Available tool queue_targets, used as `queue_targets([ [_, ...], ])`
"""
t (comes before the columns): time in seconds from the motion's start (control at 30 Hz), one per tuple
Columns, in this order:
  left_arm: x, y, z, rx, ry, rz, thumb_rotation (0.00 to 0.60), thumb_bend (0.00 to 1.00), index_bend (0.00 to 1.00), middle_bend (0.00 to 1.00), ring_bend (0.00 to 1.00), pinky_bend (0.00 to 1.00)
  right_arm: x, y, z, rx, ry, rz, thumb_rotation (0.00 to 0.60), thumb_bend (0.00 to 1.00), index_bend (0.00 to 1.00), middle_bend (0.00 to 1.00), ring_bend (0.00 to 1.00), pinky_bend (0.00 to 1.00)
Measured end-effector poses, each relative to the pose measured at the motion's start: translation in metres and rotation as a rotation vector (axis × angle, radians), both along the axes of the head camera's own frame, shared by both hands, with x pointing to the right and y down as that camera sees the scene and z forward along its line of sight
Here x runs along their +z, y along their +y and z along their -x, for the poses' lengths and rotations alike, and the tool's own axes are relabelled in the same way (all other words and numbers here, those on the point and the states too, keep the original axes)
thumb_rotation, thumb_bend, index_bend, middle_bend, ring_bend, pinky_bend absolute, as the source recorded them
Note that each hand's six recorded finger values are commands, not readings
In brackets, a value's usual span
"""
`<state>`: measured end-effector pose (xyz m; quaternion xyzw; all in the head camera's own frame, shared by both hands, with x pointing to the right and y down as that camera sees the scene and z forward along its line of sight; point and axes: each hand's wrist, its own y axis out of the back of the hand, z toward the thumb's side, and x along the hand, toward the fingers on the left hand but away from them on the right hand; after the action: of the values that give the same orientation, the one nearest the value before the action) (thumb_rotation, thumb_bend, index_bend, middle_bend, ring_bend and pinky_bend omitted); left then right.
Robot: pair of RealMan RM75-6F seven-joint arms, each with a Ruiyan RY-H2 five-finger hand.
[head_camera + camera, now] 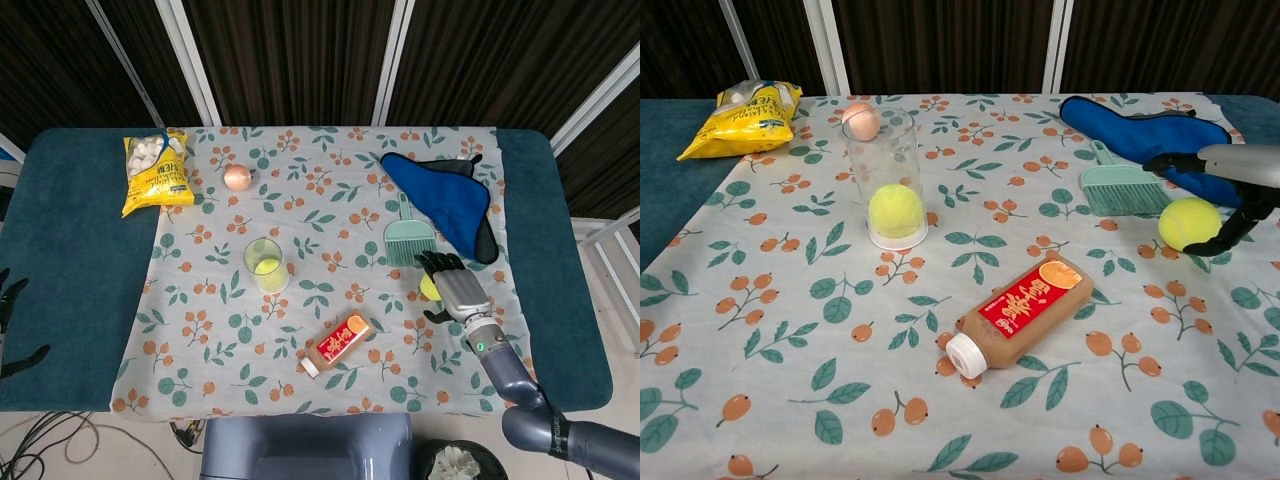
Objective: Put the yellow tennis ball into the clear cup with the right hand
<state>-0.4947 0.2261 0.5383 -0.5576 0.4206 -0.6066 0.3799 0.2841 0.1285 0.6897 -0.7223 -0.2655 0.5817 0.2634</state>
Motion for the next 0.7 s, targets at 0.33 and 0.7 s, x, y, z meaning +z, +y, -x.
queue_targets([
  [0.33,0.000,-0.001,0.002,-0.008,-0.007,-0.001,0.600,0.00,0.16,0.00,0.00,0.06,0.020,-0.008,-0.005,0.028,0.027,0.002,0.600,0.32,0.15,0.16,0.18,0.04],
  [0.7,0.000,-0.001,0.003,-0.010,-0.023,-0.004,0.600,0.00,0.17,0.00,0.00,0.06,0.032,-0.012,-0.017,0.040,0.052,-0.015,0.600,0.32,0.25,0.23,0.28,0.08],
])
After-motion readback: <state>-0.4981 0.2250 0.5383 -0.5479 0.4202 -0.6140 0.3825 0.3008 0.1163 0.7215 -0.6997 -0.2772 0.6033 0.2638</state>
